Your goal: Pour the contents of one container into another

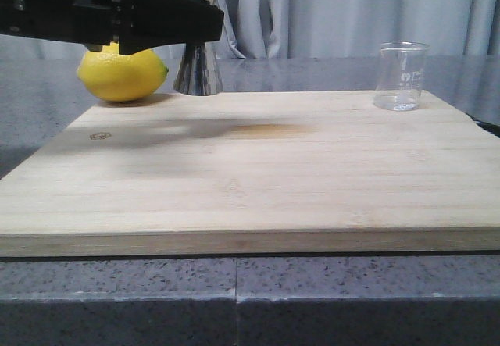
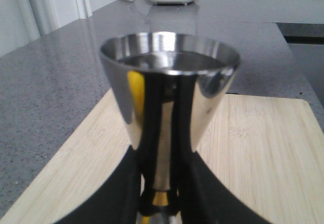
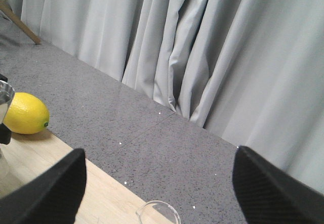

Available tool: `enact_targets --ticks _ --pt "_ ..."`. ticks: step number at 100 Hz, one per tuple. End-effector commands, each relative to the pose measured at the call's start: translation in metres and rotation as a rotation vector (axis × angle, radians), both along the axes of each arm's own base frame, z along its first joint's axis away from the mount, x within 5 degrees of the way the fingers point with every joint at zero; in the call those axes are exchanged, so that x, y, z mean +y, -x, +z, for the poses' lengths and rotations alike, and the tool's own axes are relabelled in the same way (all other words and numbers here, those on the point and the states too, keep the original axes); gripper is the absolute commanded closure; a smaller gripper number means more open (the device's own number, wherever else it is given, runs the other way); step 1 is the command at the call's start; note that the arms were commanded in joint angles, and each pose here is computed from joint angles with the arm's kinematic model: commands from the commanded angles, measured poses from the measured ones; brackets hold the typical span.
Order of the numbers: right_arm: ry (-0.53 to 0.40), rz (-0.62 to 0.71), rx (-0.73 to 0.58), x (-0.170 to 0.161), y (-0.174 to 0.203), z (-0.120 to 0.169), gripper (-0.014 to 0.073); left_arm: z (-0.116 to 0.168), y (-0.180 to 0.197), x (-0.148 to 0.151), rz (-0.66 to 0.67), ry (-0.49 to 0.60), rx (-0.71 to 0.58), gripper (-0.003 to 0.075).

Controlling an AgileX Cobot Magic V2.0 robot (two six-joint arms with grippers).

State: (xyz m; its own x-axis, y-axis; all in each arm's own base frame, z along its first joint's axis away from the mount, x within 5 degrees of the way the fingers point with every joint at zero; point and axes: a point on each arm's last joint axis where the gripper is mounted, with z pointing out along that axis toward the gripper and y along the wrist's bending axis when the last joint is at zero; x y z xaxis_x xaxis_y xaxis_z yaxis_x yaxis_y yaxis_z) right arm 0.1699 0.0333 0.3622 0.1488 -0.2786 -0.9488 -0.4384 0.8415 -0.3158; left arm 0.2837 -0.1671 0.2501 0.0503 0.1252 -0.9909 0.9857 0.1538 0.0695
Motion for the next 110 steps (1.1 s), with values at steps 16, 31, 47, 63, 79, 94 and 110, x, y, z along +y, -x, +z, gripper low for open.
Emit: enact_targets --ticks 16,31,47,63,79,94,110 --pt "-0.028 0.001 -0.041 0.0 0.003 0.012 0.0051 0.035 0.008 -0.001 -0.045 0.162 -0.058 0.0739" --pt "-0.028 0.001 -0.041 0.0 0.003 0.012 0.0051 0.034 0.008 -0.002 -0.045 0.161 -0.059 0.0739" --pt "-0.028 0.002 -0.042 0.0 0.003 0.012 0.0051 0.036 0.007 -0.002 -0.046 0.163 -0.065 0.0739" --pt "-0.028 0.004 -0.042 0.0 0.003 0.012 0.0051 0.041 0.005 -0.002 -0.047 0.168 -0.084 0.0739" --pt "-0.03 0.008 -0.041 0.0 0.004 0.012 0.0051 0.05 0.001 -0.003 -0.048 0.181 -0.08 0.0739" --pt "-0.032 0.017 -0.042 0.001 0.004 0.012 0.0051 0.056 -0.002 -0.004 -0.044 0.184 -0.102 0.0739" --pt "-0.036 0.025 -0.04 0.002 0.004 0.012 0.0051 0.059 -0.003 -0.004 -0.043 0.185 -0.111 0.0739"
